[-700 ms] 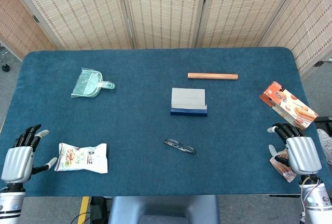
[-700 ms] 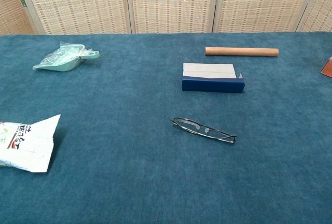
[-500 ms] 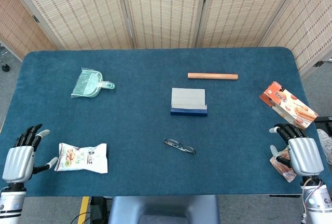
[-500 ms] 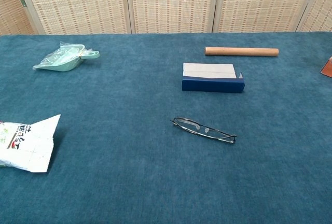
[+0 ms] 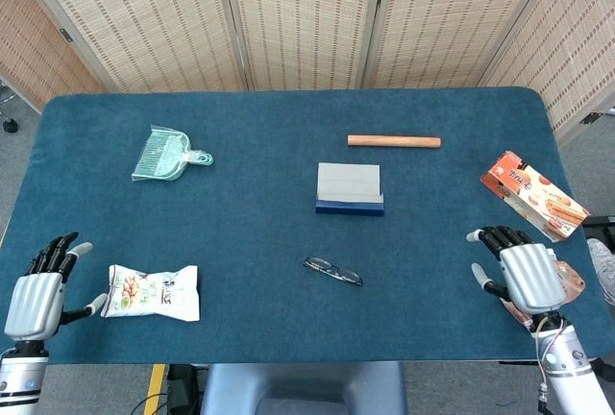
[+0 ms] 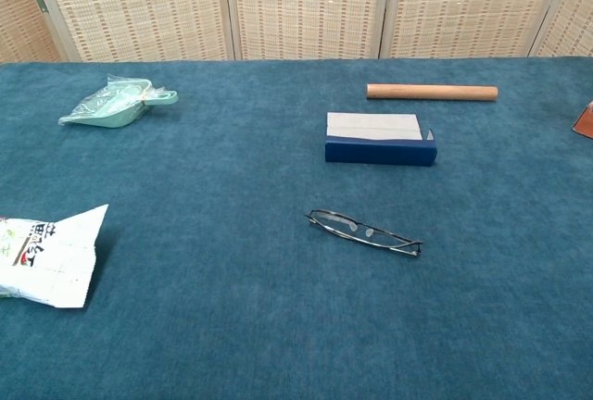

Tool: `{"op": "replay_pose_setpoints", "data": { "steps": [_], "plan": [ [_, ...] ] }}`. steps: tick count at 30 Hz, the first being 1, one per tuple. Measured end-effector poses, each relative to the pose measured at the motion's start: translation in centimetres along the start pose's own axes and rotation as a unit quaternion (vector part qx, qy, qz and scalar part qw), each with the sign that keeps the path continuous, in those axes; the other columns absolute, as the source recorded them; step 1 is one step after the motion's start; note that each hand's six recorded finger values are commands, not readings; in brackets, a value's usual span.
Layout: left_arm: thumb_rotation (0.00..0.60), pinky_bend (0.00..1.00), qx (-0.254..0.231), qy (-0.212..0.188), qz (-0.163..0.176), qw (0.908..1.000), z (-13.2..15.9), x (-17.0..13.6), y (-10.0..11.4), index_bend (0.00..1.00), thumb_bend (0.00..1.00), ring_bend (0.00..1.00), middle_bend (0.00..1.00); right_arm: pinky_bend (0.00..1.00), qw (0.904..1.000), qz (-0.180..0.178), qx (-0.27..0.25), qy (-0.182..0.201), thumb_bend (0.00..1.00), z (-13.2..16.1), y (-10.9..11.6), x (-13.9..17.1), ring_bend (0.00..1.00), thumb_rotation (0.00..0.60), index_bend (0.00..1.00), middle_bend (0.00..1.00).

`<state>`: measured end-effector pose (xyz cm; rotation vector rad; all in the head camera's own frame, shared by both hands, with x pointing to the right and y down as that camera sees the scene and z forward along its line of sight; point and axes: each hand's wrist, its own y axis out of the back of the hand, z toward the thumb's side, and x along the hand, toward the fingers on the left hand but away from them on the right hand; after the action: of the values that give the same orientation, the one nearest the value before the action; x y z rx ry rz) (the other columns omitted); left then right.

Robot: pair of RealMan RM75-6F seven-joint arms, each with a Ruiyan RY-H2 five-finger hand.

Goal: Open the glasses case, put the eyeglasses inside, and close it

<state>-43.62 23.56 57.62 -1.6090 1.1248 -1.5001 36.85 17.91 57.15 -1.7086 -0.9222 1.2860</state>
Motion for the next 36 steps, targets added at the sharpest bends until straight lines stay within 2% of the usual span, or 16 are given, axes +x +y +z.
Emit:
{"op": "replay_pose_setpoints", "data": {
  "steps": [2, 5, 6, 9, 13, 17, 23, 29, 36],
  "plan": [
    [0.600, 0.19, 0.001, 0.000, 0.000, 1.0000, 0.0, -0.1, 0.1, 0.24, 0.20, 0.11, 0.12, 0.59, 0.9999, 0.010, 0.002, 0.008, 0.38, 0.6, -0.3, -1.1, 0.64, 0.600, 0.34, 0.56],
    [0.600, 0.19, 0.002, 0.000, 0.001, 1.0000, 0.0, -0.2, 0.2, 0.24, 0.20, 0.11, 0.12, 0.83, 0.9995, 0.028, -0.001, 0.016, 0.52, 1.6, -1.0, -3.0, 0.87, 0.600, 0.34, 0.83],
    [0.600, 0.19, 0.003, 0.000, 0.000, 1.0000, -0.1, -0.3, 0.2, 0.24, 0.20, 0.11, 0.12, 0.89, 0.9992, 0.036, -0.005, 0.018, 0.56, 1.9, -1.3, -3.5, 0.94, 0.600, 0.34, 0.90],
    [0.600, 0.19, 0.004, 0.005, -0.002, 1.0000, -0.2, -0.5, 0.2, 0.24, 0.20, 0.11, 0.12, 0.99, 0.9975, 0.063, -0.015, 0.028, 0.64, 2.9, -2.2, -5.6, 1.00, 0.600, 0.34, 0.98],
    [0.600, 0.19, 0.007, 0.009, -0.005, 0.9999, -0.4, -0.6, 0.2, 0.24, 0.20, 0.11, 0.12, 1.00, 0.9947, 0.096, -0.009, 0.037, 0.71, 4.3, -3.6, -8.6, 1.00, 0.600, 0.34, 1.00],
    [0.600, 0.19, 0.007, 0.009, -0.006, 0.9999, -0.4, -0.6, 0.1, 0.24, 0.20, 0.11, 0.12, 1.00, 0.9919, 0.117, 0.024, 0.042, 0.80, 5.6, -4.9, -11.6, 1.00, 0.600, 0.34, 1.00],
    [0.600, 0.19, 0.008, 0.016, -0.008, 0.9998, -0.8, -0.8, 0.0, 0.24, 0.20, 0.11, 0.12, 1.00, 0.9873, 0.148, 0.048, 0.032, 0.89, 6.4, -7.0, -15.2, 1.00, 0.600, 0.34, 1.00],
    [0.600, 0.19, 0.010, 0.020, -0.009, 0.9997, -1.1, -0.9, 0.0, 0.24, 0.20, 0.11, 0.12, 1.00, 0.9818, 0.173, 0.074, 0.026, 0.90, 6.8, -8.8, -18.1, 1.00, 0.600, 0.34, 1.00],
    [0.600, 0.19, 0.012, 0.022, -0.010, 0.9996, -1.2, -0.8, 0.0, 0.24, 0.20, 0.11, 0.12, 1.00, 0.9784, 0.185, 0.087, 0.030, 0.91, 8.1, -10.4, -20.1, 1.00, 0.600, 0.34, 1.00]
  ]
}}
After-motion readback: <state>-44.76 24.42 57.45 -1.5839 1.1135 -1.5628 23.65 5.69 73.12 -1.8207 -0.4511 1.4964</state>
